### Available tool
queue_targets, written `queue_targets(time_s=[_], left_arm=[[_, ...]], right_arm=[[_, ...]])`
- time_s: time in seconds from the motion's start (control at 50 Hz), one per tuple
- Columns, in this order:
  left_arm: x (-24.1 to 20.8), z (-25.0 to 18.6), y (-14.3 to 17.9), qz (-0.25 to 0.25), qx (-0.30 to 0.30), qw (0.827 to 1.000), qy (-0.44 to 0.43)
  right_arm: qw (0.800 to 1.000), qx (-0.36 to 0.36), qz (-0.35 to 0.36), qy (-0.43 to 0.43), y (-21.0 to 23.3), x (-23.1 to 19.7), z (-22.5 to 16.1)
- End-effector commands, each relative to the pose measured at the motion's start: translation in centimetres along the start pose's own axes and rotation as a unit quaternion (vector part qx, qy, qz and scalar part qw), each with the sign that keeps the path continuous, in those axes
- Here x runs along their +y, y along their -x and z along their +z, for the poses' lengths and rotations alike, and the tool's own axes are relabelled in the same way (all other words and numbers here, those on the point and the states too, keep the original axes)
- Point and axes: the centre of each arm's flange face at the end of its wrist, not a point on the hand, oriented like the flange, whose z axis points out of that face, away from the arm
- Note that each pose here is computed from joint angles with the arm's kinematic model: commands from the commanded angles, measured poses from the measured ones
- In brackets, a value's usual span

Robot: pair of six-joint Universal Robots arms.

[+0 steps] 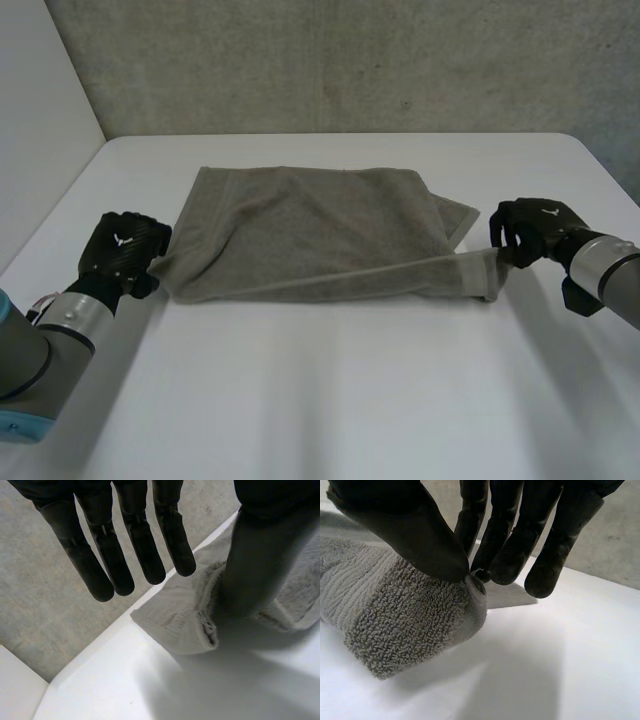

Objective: Fold the towel.

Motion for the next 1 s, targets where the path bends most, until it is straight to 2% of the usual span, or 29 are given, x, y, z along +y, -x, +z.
queue_targets(time_s=[0.02, 0.24, 0.4, 0.58, 0.78, 0.94, 1.0], left_arm=[[0.1, 0.6, 0.3, 0.011, -0.013, 1.0, -0.026], [0.8, 0.8, -0.1, 0.014, -0.012, 0.999, -0.034], [1.2, 0.4, -1.6, 0.011, 0.032, 0.999, -0.037], [1.7, 0.6, -1.9, 0.035, 0.043, 0.998, -0.036], [2.2, 1.2, -2.0, 0.033, 0.045, 0.998, -0.032], [1.3, 1.4, -1.6, 0.023, 0.052, 0.998, -0.018], [-0.4, 1.3, -0.4, 0.017, 0.045, 0.999, -0.01]], right_arm=[[0.999, 0.018, 0.031, -0.004, -1.3, -0.2, 0.0], [0.998, 0.037, 0.055, -0.001, -1.9, 0.0, 0.0], [0.994, 0.06, 0.088, 0.0, -2.4, 0.2, 0.0], [0.994, 0.061, 0.089, 0.003, -2.4, 0.3, 0.0], [0.995, 0.058, 0.084, 0.003, -2.2, 0.1, -0.1], [0.996, 0.054, 0.069, -0.018, -2.0, -1.6, -0.7], [0.996, 0.053, 0.059, -0.03, -1.9, -2.6, -1.4]])
